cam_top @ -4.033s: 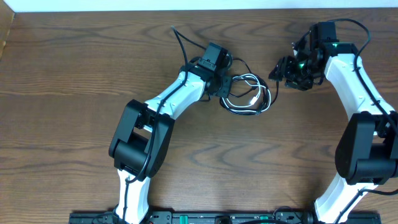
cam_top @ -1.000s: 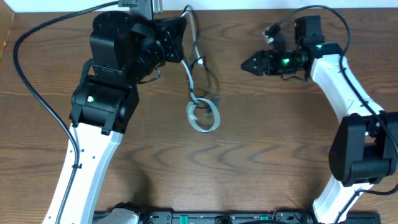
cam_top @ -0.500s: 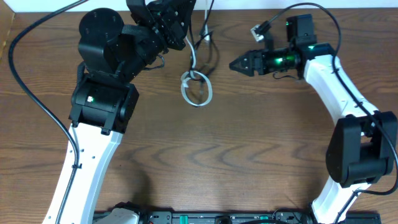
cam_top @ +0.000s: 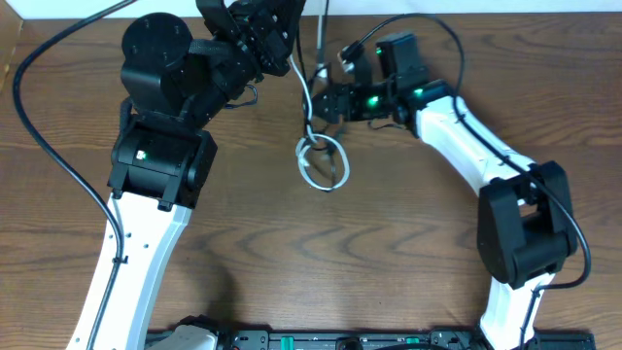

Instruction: Untangle cables

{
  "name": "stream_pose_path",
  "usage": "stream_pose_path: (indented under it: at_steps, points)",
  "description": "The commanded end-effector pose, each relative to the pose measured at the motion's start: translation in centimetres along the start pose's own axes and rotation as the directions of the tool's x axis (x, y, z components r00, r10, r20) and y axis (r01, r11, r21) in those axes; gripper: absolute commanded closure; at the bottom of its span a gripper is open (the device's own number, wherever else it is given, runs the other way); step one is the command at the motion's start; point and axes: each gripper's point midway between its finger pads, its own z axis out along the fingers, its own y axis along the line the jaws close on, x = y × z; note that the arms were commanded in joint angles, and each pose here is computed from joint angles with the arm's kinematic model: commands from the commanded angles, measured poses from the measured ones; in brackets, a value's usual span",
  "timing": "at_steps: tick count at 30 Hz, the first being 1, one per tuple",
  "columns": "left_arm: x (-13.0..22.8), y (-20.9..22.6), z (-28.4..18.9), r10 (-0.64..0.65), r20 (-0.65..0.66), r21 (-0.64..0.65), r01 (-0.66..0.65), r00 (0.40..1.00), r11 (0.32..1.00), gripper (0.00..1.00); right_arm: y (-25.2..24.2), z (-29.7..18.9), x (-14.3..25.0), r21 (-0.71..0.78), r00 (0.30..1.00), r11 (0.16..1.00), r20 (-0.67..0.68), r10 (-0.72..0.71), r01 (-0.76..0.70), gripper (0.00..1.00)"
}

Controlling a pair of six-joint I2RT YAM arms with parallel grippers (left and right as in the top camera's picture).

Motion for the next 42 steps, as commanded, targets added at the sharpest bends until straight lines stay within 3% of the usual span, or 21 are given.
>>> stream_pose_path:
  at_steps: [1,4,10,13,17,20,21,27,30,35,38,39,40,42]
  points:
    - [-0.6,-0.7,-0.2,0.010,0.015,0.022,-0.011,1.000,1.000,0.92,-4.5,-0.3,-0.3,0.247,0.985,0.954,0.083,0.153,-0.169,0.27]
    - [-1.5,0.4,-0.6,0.051,0.043,-0.017,-0.050,0.998,0.999,0.93,-9.6,-2.6,0.6,0.478,0.953,0.824,0.175,0.249,-0.303,0.29]
    - [-4.3,6.1,-2.7,0.073,0.116,-0.213,-0.047,0.991,0.976,0.93,-15.4,-7.7,2.6,0.662,0.919,0.642,0.219,0.328,-0.387,0.42]
    - [-4.7,9.2,-3.9,0.060,0.117,-0.309,-0.021,0.991,0.951,0.92,-17.5,-10.1,3.6,0.703,0.913,0.597,0.199,0.357,-0.386,0.51]
    - [-4.2,12.7,-5.2,0.038,0.081,-0.406,-0.001,0.996,0.914,0.93,-19.3,-12.4,4.5,0.729,0.905,0.565,0.181,0.385,-0.386,0.68]
    - [-2.9,15.5,-5.9,-0.008,0.035,-0.474,0.024,0.999,0.880,0.92,-20.6,-14.3,5.3,0.751,0.901,0.546,0.153,0.405,-0.372,0.99]
    - [-2.4,16.1,-5.9,-0.024,0.023,-0.486,0.032,0.999,0.873,0.93,-20.7,-14.5,5.5,0.752,0.900,0.543,0.151,0.409,-0.373,0.99]
    - [1.4,18.5,-5.1,-0.129,-0.077,-0.532,0.068,0.989,0.844,0.93,-18.7,-12.6,5.5,0.660,0.934,0.699,0.010,0.357,-0.275,0.99]
    - [4.5,19.4,-4.1,-0.198,-0.154,-0.553,0.082,0.968,0.829,0.93,-16.1,-10.8,5.1,0.525,0.950,0.820,-0.066,0.306,-0.228,0.99]
    - [8.3,19.3,-2.1,-0.231,-0.264,-0.542,0.054,0.936,0.839,0.93,-12.1,-10.3,3.7,0.344,0.968,0.919,-0.087,0.236,-0.193,0.99]
    - [10.6,18.2,-0.5,-0.190,-0.355,-0.483,-0.006,0.915,0.875,0.76,-9.2,-11.5,2.2,0.271,0.983,0.950,-0.059,0.175,-0.153,0.99]
    - [11.1,17.9,-0.1,-0.176,-0.377,-0.469,-0.024,0.909,0.883,0.67,-8.7,-11.9,1.9,0.263,0.985,0.954,-0.050,0.164,-0.145,0.99]
    - [11.7,17.6,0.3,-0.165,-0.395,-0.457,-0.037,0.904,0.888,0.51,-8.0,-12.4,1.6,0.257,0.988,0.957,-0.038,0.149,-0.135,0.99]
    - [12.2,17.4,0.6,-0.162,-0.409,-0.449,-0.044,0.898,0.893,0.36,-7.1,-13.0,1.3,0.246,0.991,0.962,-0.025,0.131,-0.121,0.99]
